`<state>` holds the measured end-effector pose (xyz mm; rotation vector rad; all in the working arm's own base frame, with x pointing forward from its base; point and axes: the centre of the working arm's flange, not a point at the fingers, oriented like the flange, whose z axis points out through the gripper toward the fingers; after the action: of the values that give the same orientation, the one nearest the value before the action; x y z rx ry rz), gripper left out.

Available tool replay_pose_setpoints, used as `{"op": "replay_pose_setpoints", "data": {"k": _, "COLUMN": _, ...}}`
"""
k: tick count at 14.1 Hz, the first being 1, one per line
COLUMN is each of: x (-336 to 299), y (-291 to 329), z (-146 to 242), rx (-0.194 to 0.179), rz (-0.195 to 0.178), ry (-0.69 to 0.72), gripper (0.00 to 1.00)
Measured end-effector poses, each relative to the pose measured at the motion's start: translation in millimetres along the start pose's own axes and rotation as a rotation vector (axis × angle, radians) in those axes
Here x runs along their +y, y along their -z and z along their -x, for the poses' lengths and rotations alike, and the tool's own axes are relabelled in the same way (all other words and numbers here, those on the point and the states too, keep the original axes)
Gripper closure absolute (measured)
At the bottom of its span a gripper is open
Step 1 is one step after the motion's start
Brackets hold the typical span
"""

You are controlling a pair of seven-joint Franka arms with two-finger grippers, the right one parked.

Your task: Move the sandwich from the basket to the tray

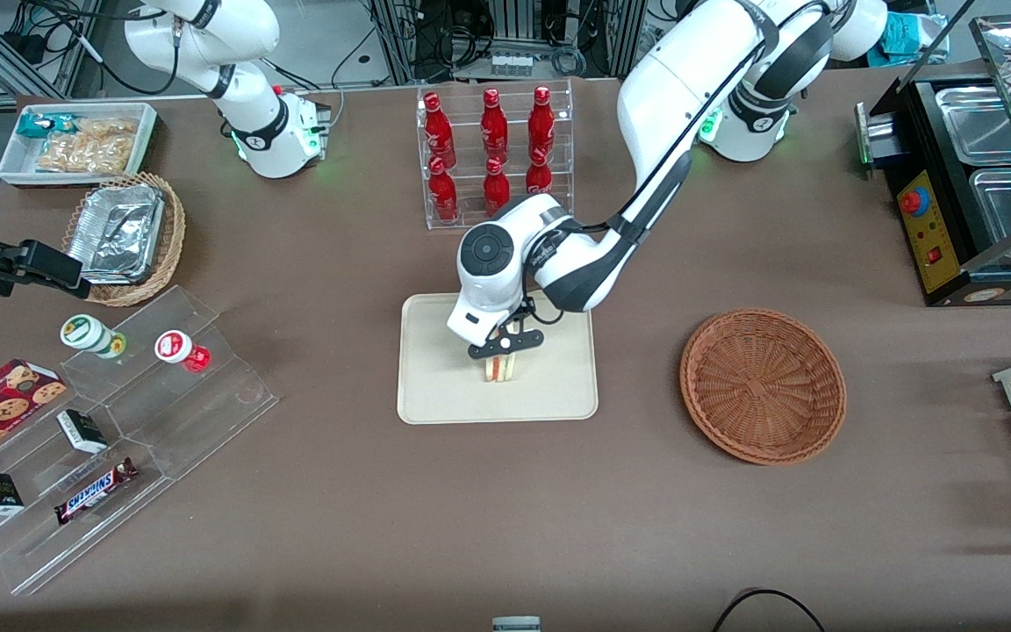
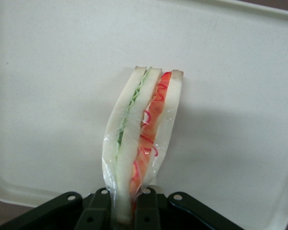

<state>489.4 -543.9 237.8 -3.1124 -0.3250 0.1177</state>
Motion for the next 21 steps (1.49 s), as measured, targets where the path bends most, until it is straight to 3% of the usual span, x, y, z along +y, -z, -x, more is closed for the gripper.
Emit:
{"op": "replay_pose_setpoints", "data": {"k": 5, "x": 0.8, "y": -3.2, "z": -4.0, "rx": 0.021, "rz": 0.007, "ry": 0.007, "gripper": 0.82}}
{"op": "replay_pose_setpoints", "data": {"k": 9, "x": 3.5, "y": 10.3, "z": -9.7, "rx": 0.039, "rz": 0.027, "ry": 0.021, "gripper": 0.44}}
{"op": "replay_pose_setpoints", "data": {"k": 14, "x": -23.6, "y": 72.4, "z": -37.9, "rx": 0.076, "rz": -0.049, "ry": 0.080, "gripper": 0.00}}
{"op": "replay_pose_setpoints", "data": {"k": 16, "x": -40.1, "y": 101.4, "z": -45.5, "rx": 0.087, "rz": -0.086, "ry": 0.120, "gripper": 0.00}}
{"op": "replay_pose_setpoints", "data": {"k": 19, "x": -83.1, "y": 142.7, "z": -72.8, "rx": 0.102, "rz": -0.094, "ry": 0.194, "gripper": 0.00}}
{"op": "replay_pose_setpoints", "data": {"k": 21, "x": -121.3, "y": 156.1, "z": -91.3, "rx": 0.075, "rz": -0.091, "ry": 0.199, "gripper": 0.00}}
